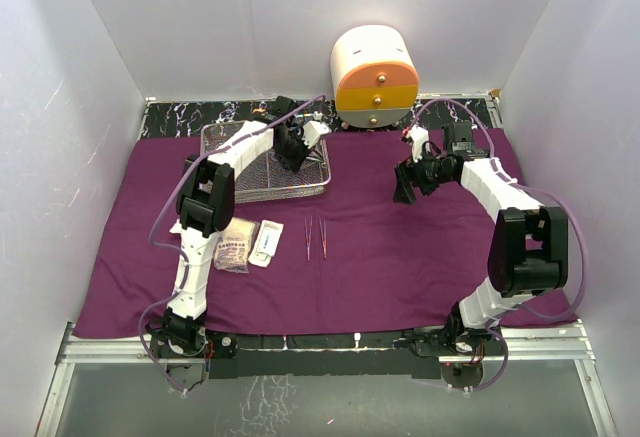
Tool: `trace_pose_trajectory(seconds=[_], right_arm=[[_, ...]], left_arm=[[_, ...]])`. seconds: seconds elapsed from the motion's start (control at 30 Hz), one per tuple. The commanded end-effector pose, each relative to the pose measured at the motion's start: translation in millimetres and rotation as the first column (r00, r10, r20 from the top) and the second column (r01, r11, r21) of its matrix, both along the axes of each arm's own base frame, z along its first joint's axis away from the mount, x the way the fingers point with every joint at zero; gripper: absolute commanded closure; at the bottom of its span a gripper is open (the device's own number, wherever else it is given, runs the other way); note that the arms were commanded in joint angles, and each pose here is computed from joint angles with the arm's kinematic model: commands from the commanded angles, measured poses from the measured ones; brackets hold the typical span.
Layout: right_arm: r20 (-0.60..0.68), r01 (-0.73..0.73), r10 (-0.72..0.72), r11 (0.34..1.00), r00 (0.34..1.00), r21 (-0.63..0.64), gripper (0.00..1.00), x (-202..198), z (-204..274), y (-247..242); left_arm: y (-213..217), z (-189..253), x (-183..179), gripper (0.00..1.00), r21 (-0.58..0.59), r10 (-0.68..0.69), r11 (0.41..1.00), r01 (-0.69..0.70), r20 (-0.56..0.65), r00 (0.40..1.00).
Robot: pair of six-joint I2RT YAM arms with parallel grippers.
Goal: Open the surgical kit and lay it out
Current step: Pick up the medical item from the container.
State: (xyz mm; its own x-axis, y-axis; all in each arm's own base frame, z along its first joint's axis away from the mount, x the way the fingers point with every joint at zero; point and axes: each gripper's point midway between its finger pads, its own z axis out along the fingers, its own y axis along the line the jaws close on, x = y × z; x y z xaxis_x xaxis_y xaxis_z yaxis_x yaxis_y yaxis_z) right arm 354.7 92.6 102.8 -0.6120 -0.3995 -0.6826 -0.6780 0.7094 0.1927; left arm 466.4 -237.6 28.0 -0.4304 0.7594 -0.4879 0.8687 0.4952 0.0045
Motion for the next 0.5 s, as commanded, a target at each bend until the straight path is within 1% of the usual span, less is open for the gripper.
trace_pose_trajectory(seconds=[0.0, 0.3, 0.47], right_arm=[[0.090, -0.009, 0.007, 1.000, 0.996, 0.021, 0.21, 9.0, 23.3, 1.9], [0.086, -0.021, 0.017, 0.999, 0.996, 0.041, 0.22, 11.0, 27.4, 5.8], [0.084, -0.049, 0.042, 0.996, 0.996, 0.081, 0.25, 14.6, 36.2, 12.9]], left_arm=[[3.8, 37.9, -7.4, 1.00, 0.024, -0.048, 0.999, 0.048, 0.016, 0.999], [21.0, 65.2, -9.4, 1.00, 0.098, -0.091, 0.992, 0.083, 0.083, 0.992], [30.7, 85.6, -11.0, 1.00, 0.139, -0.125, 0.984, 0.107, 0.130, 0.984]])
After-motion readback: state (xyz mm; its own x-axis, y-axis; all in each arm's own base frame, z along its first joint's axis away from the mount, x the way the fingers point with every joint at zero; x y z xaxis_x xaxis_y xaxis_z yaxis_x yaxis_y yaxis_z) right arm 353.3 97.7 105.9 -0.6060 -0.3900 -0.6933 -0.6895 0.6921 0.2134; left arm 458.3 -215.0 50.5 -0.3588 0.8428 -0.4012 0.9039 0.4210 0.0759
